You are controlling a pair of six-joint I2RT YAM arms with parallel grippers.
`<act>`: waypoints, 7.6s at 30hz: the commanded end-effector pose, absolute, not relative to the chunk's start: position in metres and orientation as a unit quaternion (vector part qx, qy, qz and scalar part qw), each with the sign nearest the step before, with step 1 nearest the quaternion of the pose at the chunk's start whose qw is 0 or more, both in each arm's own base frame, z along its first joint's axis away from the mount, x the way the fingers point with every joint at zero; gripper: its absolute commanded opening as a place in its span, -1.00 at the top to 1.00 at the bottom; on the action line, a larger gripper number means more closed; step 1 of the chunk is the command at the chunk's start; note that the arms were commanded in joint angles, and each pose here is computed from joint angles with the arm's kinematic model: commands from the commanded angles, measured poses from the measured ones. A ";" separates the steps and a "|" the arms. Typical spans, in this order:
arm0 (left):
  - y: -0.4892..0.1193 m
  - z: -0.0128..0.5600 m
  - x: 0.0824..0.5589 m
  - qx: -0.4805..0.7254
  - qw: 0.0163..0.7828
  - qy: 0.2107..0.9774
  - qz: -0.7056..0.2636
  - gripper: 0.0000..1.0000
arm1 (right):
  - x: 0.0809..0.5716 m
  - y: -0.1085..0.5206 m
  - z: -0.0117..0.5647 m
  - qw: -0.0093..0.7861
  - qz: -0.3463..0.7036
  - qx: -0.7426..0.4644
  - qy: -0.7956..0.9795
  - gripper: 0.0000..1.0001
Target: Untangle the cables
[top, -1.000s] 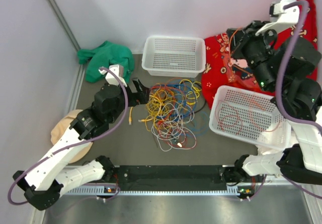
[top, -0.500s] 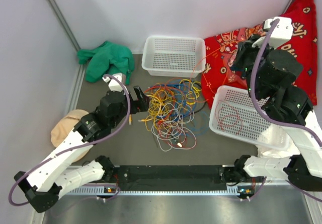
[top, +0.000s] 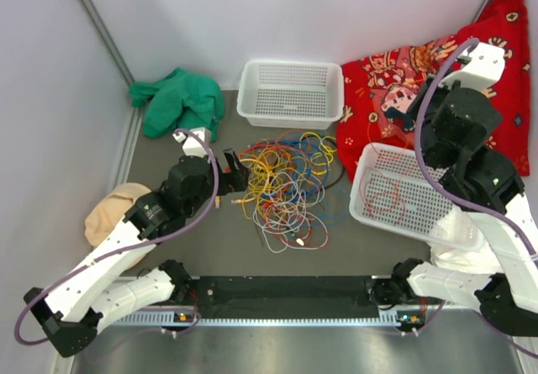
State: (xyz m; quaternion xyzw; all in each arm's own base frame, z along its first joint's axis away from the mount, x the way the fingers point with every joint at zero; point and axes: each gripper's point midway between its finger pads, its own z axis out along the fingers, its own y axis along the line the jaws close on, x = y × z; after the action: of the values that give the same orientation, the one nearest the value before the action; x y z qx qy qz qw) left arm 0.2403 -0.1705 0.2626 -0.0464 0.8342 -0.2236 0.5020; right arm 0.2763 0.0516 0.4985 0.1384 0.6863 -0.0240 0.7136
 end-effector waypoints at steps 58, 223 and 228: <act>-0.197 0.183 0.279 -0.059 0.410 0.896 -0.161 -0.98 | 0.220 0.212 0.237 0.448 0.300 -0.041 0.842 -0.89; -0.139 0.225 0.230 -0.154 0.531 0.763 -0.333 -0.98 | 0.468 0.279 0.373 0.591 0.224 0.000 0.775 -0.66; -0.140 0.203 0.232 -0.187 0.482 0.799 -0.306 -0.98 | 0.375 0.298 0.300 0.509 0.290 -0.068 0.808 -0.52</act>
State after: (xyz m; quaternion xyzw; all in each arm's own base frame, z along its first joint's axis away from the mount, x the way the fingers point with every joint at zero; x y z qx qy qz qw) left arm 0.2283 -0.1406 0.2077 -0.1594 0.7851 -0.3210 0.5052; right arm 0.4379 0.2835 0.3105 -0.0236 0.8143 0.2246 0.5348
